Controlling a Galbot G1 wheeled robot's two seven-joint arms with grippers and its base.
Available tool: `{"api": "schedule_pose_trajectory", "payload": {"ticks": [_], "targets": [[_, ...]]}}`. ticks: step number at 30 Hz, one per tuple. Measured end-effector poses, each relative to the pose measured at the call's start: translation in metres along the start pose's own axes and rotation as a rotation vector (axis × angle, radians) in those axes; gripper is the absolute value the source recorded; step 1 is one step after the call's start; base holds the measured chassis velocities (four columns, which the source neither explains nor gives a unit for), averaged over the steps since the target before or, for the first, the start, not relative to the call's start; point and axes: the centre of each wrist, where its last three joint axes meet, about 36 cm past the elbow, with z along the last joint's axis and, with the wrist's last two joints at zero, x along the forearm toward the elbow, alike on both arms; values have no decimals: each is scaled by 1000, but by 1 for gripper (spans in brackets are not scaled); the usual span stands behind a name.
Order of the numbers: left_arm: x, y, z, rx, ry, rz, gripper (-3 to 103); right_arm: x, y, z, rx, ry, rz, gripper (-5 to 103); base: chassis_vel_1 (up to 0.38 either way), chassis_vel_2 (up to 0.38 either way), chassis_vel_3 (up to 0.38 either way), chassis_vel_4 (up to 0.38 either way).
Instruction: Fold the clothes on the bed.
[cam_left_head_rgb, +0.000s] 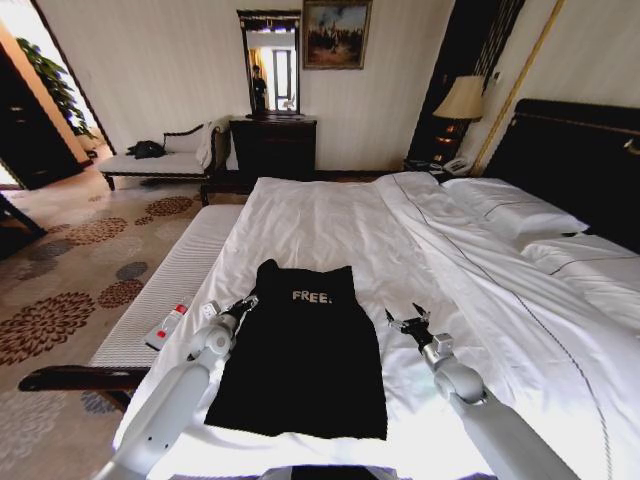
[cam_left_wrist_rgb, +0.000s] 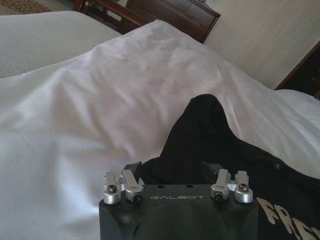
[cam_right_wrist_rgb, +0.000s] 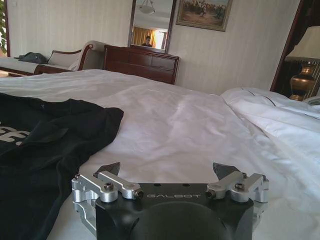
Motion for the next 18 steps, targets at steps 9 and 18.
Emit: {"api": "schedule_pose_trajectory", "payload": {"ticks": [9,18], "targets": [[-5,2,5,-11,14,-9,39,-3,-2,-3,-8,-2,3,100,0,0,0,0],[-7,7,2,-11,17,-18,19,-3,-6,-6,-10,-5,5,100,0,0,0,0]]}}
